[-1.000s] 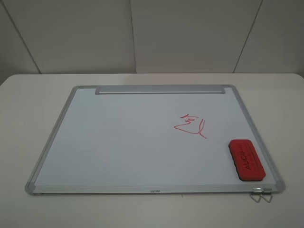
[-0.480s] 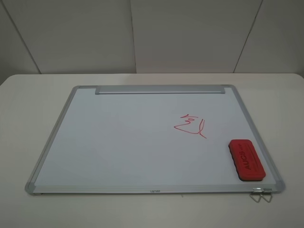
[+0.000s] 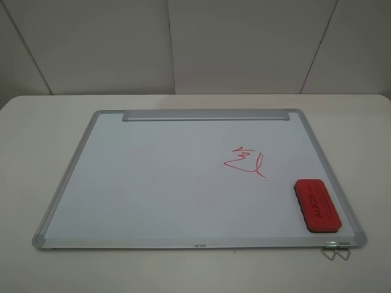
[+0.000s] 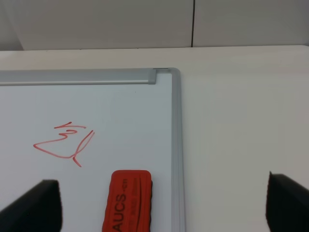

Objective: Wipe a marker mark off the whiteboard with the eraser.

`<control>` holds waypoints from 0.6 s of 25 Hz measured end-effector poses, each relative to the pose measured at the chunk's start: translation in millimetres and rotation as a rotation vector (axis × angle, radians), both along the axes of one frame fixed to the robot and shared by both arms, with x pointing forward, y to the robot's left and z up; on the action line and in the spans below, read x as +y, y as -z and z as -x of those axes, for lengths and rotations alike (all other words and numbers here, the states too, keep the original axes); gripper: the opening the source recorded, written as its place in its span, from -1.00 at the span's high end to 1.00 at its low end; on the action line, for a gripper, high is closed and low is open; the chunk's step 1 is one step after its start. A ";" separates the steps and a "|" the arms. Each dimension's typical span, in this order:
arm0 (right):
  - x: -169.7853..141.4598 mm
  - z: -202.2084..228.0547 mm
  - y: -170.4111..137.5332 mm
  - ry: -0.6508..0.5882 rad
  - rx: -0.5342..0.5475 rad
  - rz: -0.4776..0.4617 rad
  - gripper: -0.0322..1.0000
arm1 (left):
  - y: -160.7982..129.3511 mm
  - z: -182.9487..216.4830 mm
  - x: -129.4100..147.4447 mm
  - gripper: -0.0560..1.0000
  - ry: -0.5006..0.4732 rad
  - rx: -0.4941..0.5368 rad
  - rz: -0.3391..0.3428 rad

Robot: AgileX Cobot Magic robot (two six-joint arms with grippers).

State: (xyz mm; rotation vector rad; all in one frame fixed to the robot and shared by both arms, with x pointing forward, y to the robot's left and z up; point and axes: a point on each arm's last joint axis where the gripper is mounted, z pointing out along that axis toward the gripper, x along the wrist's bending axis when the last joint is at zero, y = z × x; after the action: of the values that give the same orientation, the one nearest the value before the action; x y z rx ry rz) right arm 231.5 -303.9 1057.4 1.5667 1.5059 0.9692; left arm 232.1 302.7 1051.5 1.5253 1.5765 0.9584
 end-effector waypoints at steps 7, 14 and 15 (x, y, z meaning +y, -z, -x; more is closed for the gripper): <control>0.0 0.0 0.0 -0.001 0.000 0.002 -0.52 | 0.0 0.0 0.0 -0.58 0.000 0.000 0.000; 0.0 0.0 0.0 -0.001 0.000 0.002 -0.52 | 0.0 0.0 0.0 -0.58 0.000 0.000 0.000; 0.0 0.0 0.0 -0.001 0.000 0.002 -0.52 | 0.0 0.0 0.0 -0.58 0.000 0.000 0.000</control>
State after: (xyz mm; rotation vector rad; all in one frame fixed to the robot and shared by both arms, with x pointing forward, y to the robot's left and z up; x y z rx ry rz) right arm 231.5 -303.9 1057.4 1.5645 1.5075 0.9678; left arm 232.1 302.7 1051.5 1.5253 1.5765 0.9584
